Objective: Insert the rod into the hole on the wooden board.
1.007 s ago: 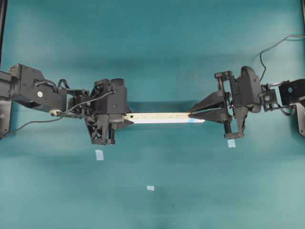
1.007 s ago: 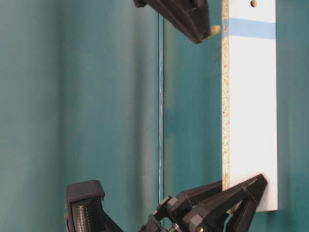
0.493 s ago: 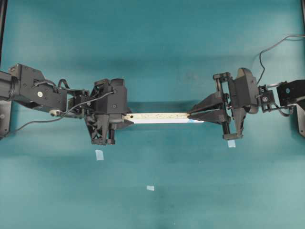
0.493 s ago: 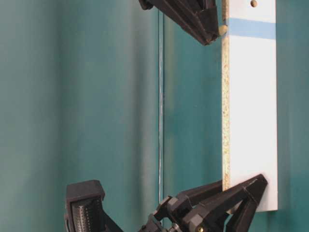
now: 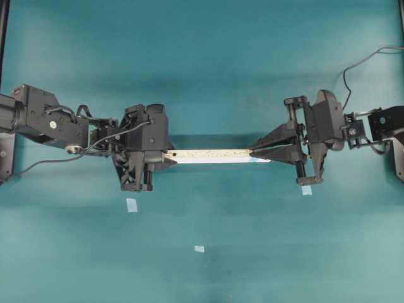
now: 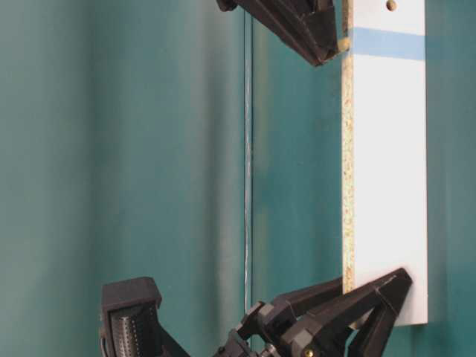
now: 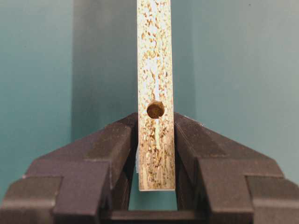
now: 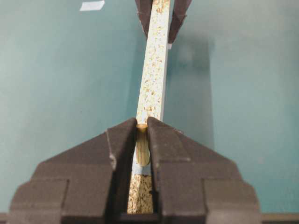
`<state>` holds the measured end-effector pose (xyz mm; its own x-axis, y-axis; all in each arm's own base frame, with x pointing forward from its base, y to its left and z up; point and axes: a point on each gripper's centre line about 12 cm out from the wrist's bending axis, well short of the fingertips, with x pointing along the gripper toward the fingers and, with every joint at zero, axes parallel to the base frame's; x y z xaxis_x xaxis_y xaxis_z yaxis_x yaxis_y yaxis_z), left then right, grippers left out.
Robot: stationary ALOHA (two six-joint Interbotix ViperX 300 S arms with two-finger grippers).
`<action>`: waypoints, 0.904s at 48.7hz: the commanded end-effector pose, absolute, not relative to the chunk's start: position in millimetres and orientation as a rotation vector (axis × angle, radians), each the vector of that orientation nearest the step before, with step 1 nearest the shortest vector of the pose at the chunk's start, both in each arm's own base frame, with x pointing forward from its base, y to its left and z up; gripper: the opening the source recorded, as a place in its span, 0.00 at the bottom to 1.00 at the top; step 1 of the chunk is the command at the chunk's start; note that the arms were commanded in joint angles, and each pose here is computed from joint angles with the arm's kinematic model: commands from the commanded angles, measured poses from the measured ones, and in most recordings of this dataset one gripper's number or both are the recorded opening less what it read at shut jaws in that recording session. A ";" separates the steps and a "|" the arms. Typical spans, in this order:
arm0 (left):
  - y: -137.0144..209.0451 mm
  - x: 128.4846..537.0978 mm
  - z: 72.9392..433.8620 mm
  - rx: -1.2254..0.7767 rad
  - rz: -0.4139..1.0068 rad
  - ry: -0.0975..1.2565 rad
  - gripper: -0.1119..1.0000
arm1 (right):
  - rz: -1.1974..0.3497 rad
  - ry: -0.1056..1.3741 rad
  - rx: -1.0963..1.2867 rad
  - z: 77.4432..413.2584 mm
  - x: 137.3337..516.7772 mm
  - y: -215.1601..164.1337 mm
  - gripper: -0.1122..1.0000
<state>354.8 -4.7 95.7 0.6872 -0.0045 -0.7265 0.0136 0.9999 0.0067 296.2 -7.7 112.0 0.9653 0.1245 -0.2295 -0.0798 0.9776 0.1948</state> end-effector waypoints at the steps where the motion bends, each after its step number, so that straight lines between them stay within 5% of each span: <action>1: -6.9 358.6 107.2 0.014 -0.016 0.776 0.40 | 0.103 0.233 0.190 115.0 296.0 -7.5 0.21; 44: -7.5 359.1 107.6 0.015 -0.017 0.775 0.40 | 0.090 0.311 0.169 116.1 278.5 -5.0 0.21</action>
